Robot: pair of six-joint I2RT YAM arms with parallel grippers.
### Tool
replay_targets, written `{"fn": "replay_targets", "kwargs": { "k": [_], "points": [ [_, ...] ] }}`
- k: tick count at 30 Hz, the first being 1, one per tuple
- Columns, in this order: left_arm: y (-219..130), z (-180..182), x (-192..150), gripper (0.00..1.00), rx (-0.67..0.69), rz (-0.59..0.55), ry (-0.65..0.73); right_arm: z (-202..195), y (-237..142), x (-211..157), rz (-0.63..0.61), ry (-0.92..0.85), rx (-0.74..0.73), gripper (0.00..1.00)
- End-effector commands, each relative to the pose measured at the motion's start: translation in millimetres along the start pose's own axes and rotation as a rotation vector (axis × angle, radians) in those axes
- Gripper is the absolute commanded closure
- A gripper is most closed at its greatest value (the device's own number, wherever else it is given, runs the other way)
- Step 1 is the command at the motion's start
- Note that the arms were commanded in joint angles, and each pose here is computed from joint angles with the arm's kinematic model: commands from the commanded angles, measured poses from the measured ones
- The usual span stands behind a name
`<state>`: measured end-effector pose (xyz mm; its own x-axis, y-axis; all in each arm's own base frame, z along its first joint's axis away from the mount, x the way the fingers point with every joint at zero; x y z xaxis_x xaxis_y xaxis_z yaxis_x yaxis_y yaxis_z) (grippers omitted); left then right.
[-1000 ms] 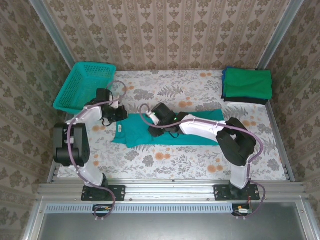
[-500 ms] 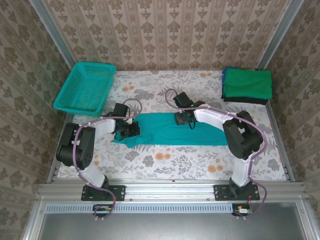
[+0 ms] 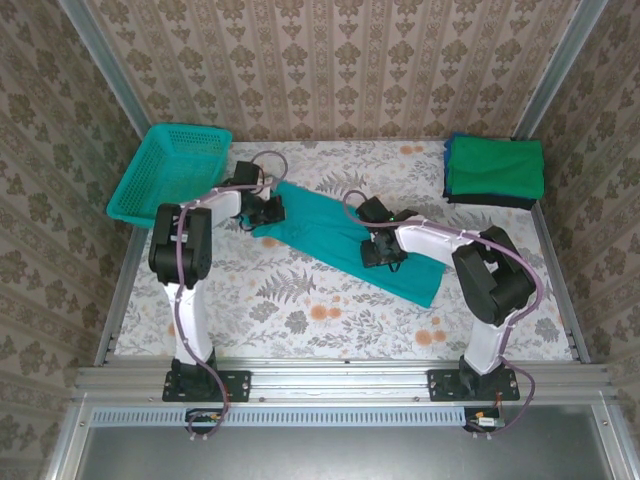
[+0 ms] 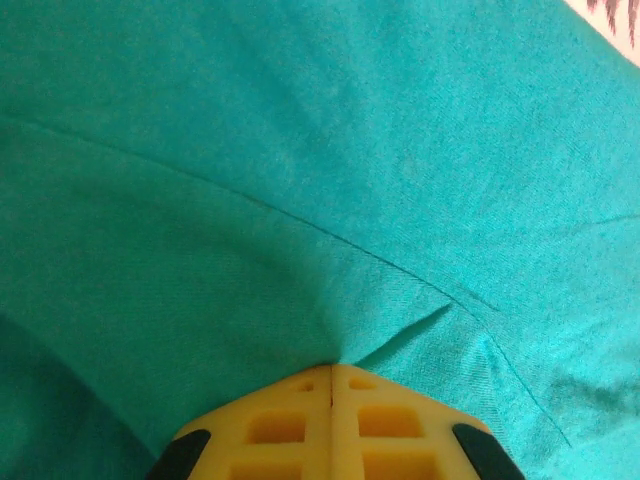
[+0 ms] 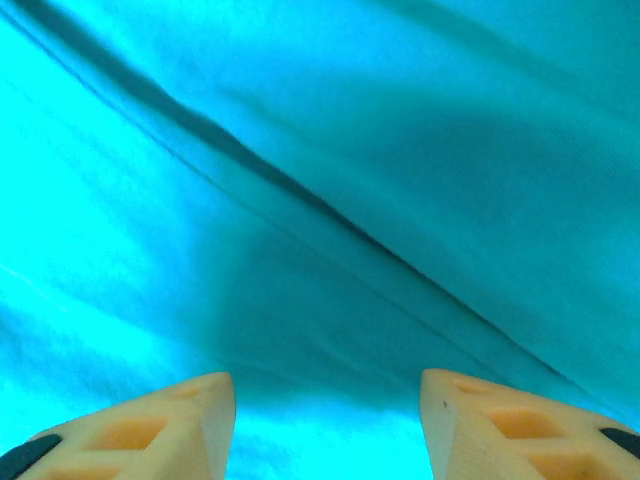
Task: Fold and stack the t-shirts
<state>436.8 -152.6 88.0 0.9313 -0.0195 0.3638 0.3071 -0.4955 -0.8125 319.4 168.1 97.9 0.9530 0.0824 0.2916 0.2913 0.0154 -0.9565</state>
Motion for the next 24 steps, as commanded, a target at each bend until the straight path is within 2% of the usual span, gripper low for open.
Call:
{"fn": "replay_targets", "kwargs": {
  "k": [1, 6, 11, 14, 19, 24],
  "points": [
    [-24, -15, 13, 0.98, 0.007, -0.004, 0.051, -12, -21, 9, -0.007, 0.021, -0.024, 0.46],
    [-76, -46, 7, 0.97, 0.056, -0.082, 0.128, -26, -29, 37, -0.059, 0.037, -0.036, 0.46],
    [-102, -55, -48, 0.96, 0.133, -0.088, 0.139, -36, -23, 50, -0.075, 0.054, -0.060, 0.46],
    [-93, -51, -93, 0.96, 0.170, -0.038, 0.103, -44, -21, 53, -0.079, 0.070, -0.065, 0.46],
    [-67, -49, -152, 0.98, 0.149, 0.014, 0.015, -55, -16, 56, -0.072, 0.091, -0.072, 0.46],
    [-37, -41, -165, 1.00, 0.156, 0.048, -0.024, -57, -9, 57, -0.048, 0.091, -0.061, 0.46]
  ]
}}
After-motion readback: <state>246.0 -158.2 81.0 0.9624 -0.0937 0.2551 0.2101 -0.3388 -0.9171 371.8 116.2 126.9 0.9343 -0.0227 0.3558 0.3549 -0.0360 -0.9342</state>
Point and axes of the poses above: each hand's point on the last joint's axis, 136 mm out from that joint toward the fingers, its own y axis out along the fingers, its own z axis along the line the jaws close on, x = y × z, the point moved 7 cm from there along -y, back along the fingers, and after that the axes turned 3 degrees about y, right-handed, at the moved point
